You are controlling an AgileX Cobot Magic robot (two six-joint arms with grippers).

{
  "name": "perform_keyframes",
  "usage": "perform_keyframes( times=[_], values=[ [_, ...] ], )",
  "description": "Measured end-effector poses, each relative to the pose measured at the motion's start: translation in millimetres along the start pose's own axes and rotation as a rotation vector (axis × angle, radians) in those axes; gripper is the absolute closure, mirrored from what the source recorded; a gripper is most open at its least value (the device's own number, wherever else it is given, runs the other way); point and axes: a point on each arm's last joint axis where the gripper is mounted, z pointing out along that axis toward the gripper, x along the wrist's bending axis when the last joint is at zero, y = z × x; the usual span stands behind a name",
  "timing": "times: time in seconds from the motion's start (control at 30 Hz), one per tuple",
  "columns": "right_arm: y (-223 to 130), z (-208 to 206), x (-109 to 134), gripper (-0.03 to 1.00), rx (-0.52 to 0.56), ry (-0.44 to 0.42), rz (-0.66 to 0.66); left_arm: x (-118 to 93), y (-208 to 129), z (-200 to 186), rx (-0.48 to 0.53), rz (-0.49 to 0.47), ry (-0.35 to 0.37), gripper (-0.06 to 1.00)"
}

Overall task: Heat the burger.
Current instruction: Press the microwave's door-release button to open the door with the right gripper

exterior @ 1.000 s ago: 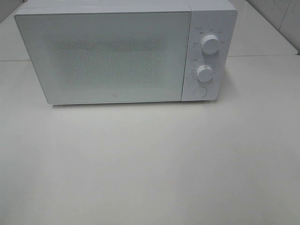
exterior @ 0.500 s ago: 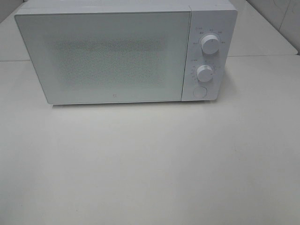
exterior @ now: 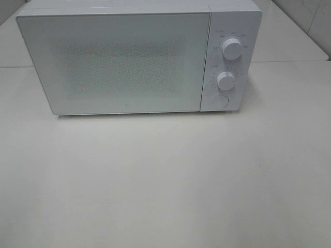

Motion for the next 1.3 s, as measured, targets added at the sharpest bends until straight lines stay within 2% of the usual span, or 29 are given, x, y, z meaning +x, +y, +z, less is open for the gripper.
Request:
perform_keyframes(
  times=[0.33, 0.73, 0.8, 0.83, 0.87, 0.9, 0.97, 1.03, 1.07, 1.1, 1.17, 1.3],
  values=[
    [22.3, 44.0, -6.2, 0.33, -0.003, -0.024, 0.018, 0.0, 0.0, 0.0, 0.0, 0.0, 0.0, 0.94],
    [41.7, 111.9, -16.9, 0.46, -0.072, -0.071, 0.032, 0.0, 0.0, 0.0, 0.0, 0.0, 0.0, 0.94],
    [42.5, 129.3, -19.6, 0.55, -0.083, -0.083, 0.033, 0.0, 0.0, 0.0, 0.0, 0.0, 0.0, 0.94],
    [42.5, 129.3, -19.6, 0.55, -0.083, -0.083, 0.033, 0.0, 0.0, 0.0, 0.0, 0.0, 0.0, 0.94],
    [42.7, 140.7, -21.5, 0.62, -0.095, -0.092, 0.033, 0.0, 0.0, 0.0, 0.0, 0.0, 0.0, 0.94],
    [42.7, 140.7, -21.5, 0.62, -0.095, -0.092, 0.033, 0.0, 0.0, 0.0, 0.0, 0.0, 0.0, 0.94],
    [42.4, 157.9, -24.4, 0.74, -0.119, -0.105, 0.032, 0.0, 0.0, 0.0, 0.0, 0.0, 0.0, 0.94],
    [41.9, 163.8, -25.4, 0.78, -0.128, -0.11, 0.032, 0.0, 0.0, 0.0, 0.0, 0.0, 0.0, 0.94],
    [40.9, 174.7, -27.3, 0.85, -0.147, -0.119, 0.029, 0.0, 0.0, 0.0, 0.0, 0.0, 0.0, 0.94],
    [40.9, 174.7, -27.3, 0.85, -0.147, -0.119, 0.029, 0.0, 0.0, 0.0, 0.0, 0.0, 0.0, 0.94],
    [37.3, 189.1, -29.6, 0.93, -0.158, -0.129, 0.025, 0.0, 0.0, 0.0, 0.0, 0.0, 0.0, 0.94],
    [33.1, 201.2, -31.5, 0.96, -0.164, -0.137, 0.022, 0.0, 0.0, 0.0, 0.0, 0.0, 0.0, 0.94]
  ],
)
